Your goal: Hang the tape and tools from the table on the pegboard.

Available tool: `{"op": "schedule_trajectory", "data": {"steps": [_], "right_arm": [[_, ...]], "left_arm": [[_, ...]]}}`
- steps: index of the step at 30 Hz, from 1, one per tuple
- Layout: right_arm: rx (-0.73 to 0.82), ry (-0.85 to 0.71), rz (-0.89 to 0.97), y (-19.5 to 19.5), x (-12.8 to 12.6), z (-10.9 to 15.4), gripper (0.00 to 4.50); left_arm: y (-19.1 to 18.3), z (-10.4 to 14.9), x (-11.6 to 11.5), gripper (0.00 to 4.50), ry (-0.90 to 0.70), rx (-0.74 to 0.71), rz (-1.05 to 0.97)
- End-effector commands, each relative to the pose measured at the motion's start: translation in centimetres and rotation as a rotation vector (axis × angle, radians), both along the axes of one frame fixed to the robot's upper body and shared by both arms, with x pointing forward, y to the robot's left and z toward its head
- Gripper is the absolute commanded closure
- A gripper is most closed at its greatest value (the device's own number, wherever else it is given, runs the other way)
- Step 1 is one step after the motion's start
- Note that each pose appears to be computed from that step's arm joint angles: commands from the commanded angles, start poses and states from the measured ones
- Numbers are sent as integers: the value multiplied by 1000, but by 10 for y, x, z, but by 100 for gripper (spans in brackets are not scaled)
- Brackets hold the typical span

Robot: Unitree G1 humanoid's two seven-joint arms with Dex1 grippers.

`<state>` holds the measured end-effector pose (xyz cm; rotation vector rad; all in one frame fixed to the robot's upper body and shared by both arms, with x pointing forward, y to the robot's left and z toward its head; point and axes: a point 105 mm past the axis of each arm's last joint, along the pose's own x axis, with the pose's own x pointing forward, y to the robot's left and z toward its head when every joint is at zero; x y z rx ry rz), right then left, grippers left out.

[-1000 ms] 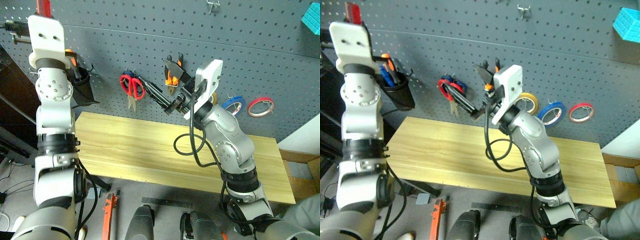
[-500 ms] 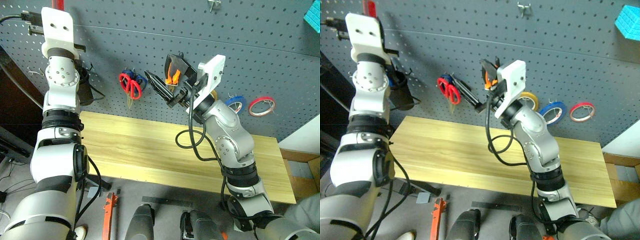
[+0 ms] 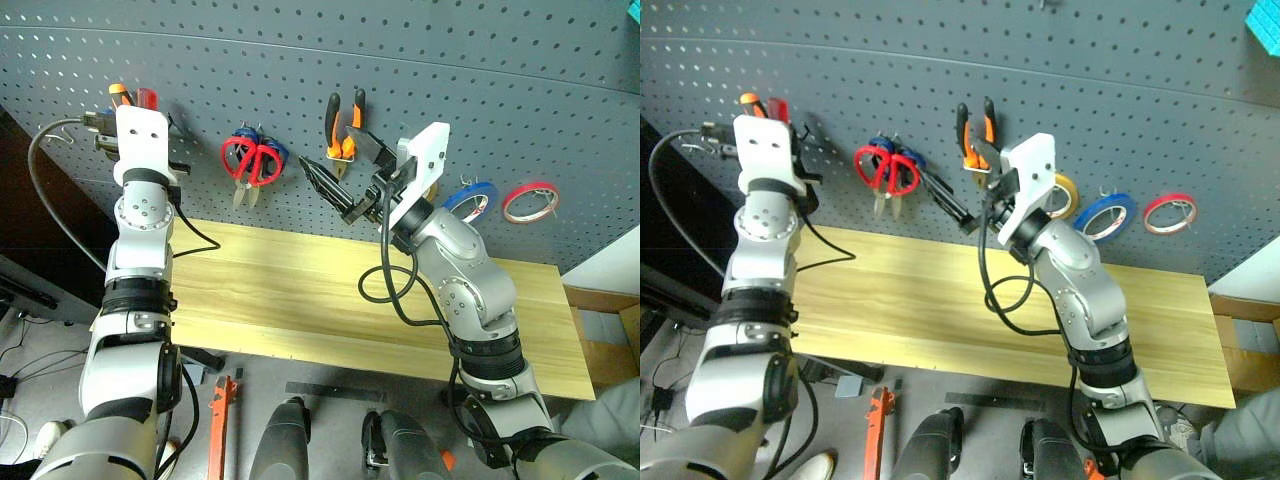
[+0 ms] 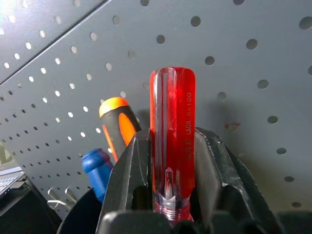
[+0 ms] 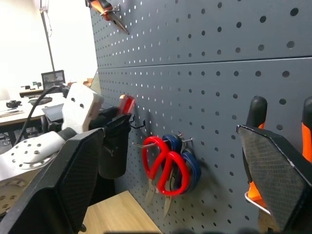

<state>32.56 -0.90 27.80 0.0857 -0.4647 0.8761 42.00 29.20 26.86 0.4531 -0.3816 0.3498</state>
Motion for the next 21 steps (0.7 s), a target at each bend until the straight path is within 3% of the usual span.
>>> {"op": "schedule_trajectory", "data": {"steps": [1, 10, 18, 21], "right_arm": [[22, -47, 12, -3, -10, 11, 0], [5, -57, 5, -5, -8, 11, 0], [-36, -83, -47, -23, -10, 11, 0], [-83, -70, -96, -36, -15, 5, 0]], "left_arm": [[3, 19, -13, 295, -69, -3, 21], [5, 19, -13, 5, -51, -59, 20], [11, 14, -26, 5, -22, -201, 9], [-12, 15, -34, 5, -1, -227, -81]]}}
